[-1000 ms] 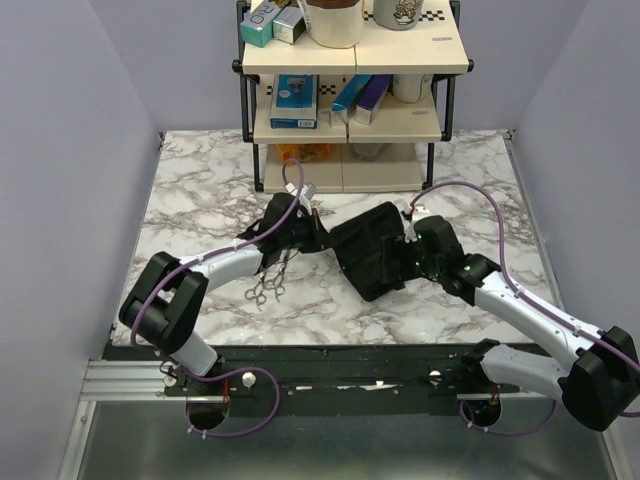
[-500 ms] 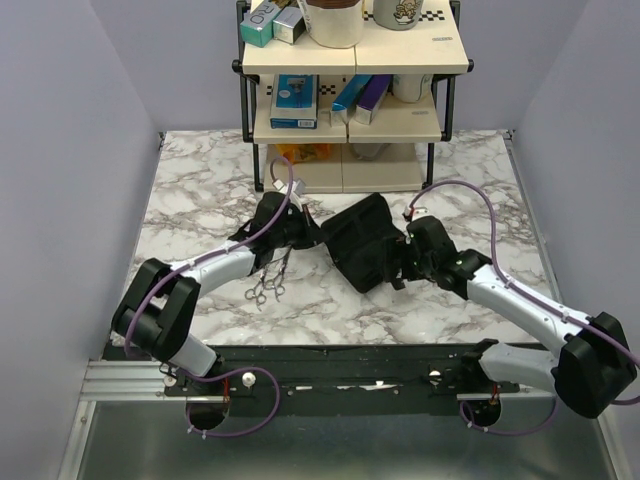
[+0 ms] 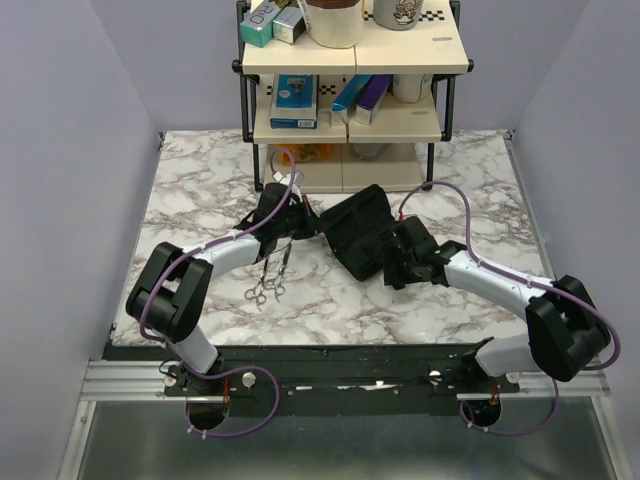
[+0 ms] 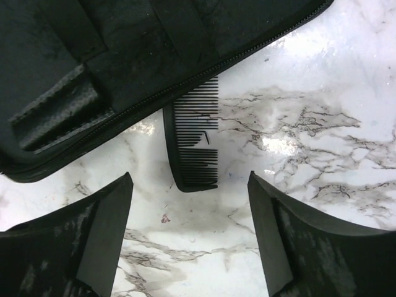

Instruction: Sort the hair-cutting tools

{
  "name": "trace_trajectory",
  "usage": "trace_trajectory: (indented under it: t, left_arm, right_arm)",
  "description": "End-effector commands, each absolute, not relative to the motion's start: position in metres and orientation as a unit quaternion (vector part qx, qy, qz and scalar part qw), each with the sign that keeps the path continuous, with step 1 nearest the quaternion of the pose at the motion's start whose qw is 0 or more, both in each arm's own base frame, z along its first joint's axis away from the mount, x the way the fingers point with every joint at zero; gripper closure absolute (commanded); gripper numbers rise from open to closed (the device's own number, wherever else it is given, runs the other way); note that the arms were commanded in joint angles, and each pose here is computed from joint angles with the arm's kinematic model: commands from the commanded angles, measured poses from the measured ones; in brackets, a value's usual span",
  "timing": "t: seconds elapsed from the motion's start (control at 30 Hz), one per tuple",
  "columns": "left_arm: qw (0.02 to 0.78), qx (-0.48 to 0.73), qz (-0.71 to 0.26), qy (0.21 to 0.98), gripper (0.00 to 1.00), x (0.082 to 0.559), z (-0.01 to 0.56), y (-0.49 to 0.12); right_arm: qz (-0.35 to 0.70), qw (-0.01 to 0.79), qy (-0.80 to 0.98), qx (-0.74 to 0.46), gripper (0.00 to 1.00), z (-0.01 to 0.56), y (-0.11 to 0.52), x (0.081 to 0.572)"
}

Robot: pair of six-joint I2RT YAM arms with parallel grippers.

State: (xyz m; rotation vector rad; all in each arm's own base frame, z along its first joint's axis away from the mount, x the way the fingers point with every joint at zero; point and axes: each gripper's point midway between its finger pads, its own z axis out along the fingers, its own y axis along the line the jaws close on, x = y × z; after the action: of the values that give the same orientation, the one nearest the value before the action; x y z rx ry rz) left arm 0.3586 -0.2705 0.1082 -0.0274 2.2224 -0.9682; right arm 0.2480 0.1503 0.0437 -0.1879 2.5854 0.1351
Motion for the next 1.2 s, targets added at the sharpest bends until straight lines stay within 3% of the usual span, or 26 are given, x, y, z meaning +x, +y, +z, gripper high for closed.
trace_trajectory:
  t: [0.0,0.33,0.57,0.77,1.17]
  left_arm:
    - [0.385,-0.005,-0.399,0.832,1.0,0.378,0.138,-0.277]
    - [0.386,-0.003,-0.414,0.824,1.0,0.374,0.151,-0.275]
    - [0.382,-0.005,-0.424,0.821,1.0,0.369,0.15,-0.275]
    - [0.379,-0.007,-0.426,0.821,1.0,0.366,0.148,-0.274]
    - [0.376,-0.005,-0.434,0.819,1.0,0.353,0.147,-0.271]
  right_arm:
    - [0.027,0.264,0.963,-0.05,0.21,0.042,0.151,0.26]
    - [0.011,0.22,0.975,-0.042,0.3,0.012,0.153,0.256]
    - [0.021,0.206,0.977,-0.043,0.5,0.006,0.156,0.251]
    - [0.017,0.187,0.981,-0.046,0.59,-0.001,0.153,0.234]
    - [0.012,0.159,0.986,-0.053,0.63,-0.006,0.159,0.18]
